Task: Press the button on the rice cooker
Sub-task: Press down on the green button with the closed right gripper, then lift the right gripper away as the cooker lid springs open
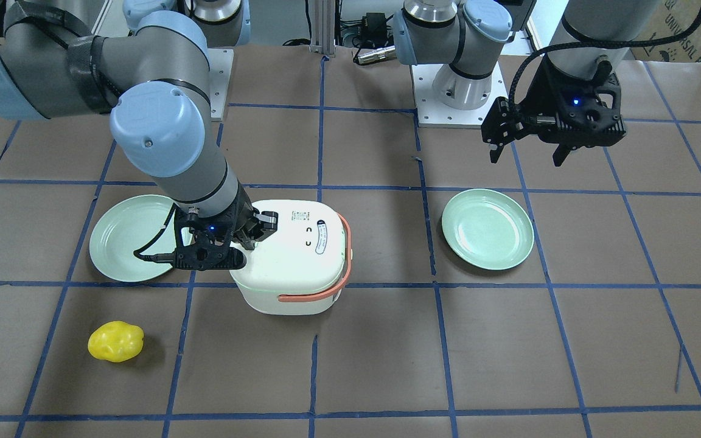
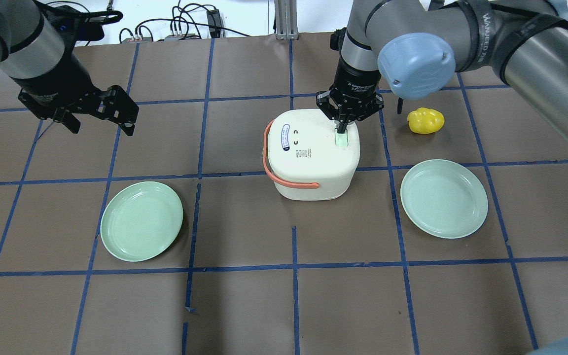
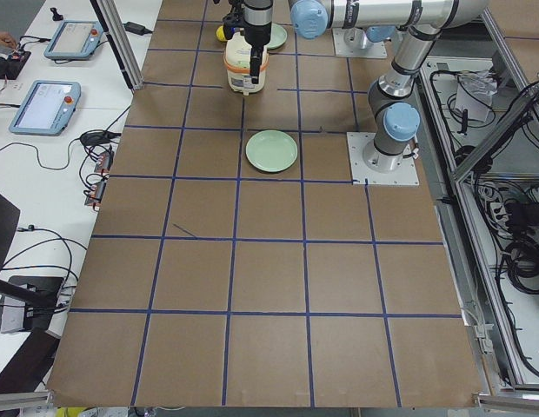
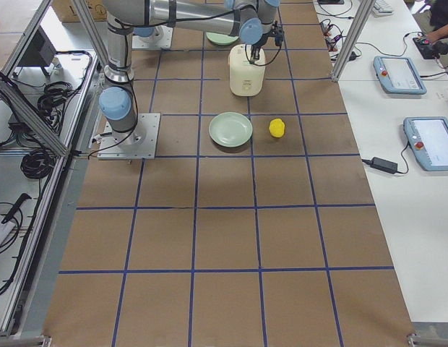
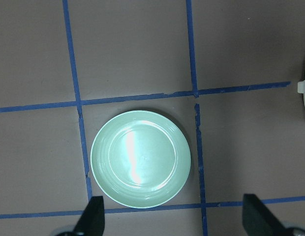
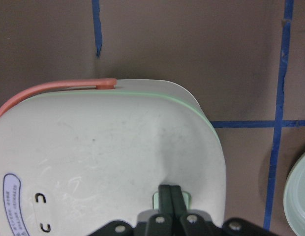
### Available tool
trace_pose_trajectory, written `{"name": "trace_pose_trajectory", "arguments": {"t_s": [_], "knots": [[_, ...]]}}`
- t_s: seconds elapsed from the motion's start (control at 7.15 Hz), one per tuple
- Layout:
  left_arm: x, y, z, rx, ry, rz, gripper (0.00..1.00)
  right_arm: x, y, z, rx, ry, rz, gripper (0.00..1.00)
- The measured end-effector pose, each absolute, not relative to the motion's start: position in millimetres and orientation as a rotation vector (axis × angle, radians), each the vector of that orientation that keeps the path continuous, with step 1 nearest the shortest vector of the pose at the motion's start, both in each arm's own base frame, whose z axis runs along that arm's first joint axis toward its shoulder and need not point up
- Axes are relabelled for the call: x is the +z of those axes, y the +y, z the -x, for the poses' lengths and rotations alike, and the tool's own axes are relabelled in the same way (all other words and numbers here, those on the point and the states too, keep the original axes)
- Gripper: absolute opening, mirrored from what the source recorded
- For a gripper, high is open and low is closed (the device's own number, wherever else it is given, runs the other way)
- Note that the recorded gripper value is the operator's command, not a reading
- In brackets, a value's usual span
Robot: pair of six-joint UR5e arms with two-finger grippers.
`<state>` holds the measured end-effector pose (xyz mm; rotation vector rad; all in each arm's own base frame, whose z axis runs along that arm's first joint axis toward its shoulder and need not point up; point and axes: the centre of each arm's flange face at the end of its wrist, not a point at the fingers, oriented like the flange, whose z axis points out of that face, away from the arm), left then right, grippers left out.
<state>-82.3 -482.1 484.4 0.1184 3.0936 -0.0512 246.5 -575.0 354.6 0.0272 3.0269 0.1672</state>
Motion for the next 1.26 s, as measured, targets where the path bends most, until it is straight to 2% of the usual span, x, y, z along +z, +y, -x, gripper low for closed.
{"name": "trace_pose_trajectory", "arguments": {"t_s": [0.7, 0.84, 0.98, 1.12, 1.26], "knots": [[484, -482, 82, -0.051, 3.094, -0.118, 1.0, 352, -573, -246, 0.175, 3.029, -0.029, 0.17], [484, -482, 82, -0.051, 3.094, -0.118, 1.0, 357, -574, -245, 0.162, 3.033, -0.036, 0.3], [484, -482, 82, -0.051, 3.094, -0.118, 1.0, 363, -573, -245, 0.148, 3.035, -0.04, 0.69], [484, -482, 82, -0.051, 3.094, -0.118, 1.0, 370, -573, -244, 0.134, 3.036, -0.041, 0.82], [484, -482, 82, -0.051, 3.094, -0.118, 1.0, 383, -570, -243, 0.11, 3.036, -0.041, 0.84]]}}
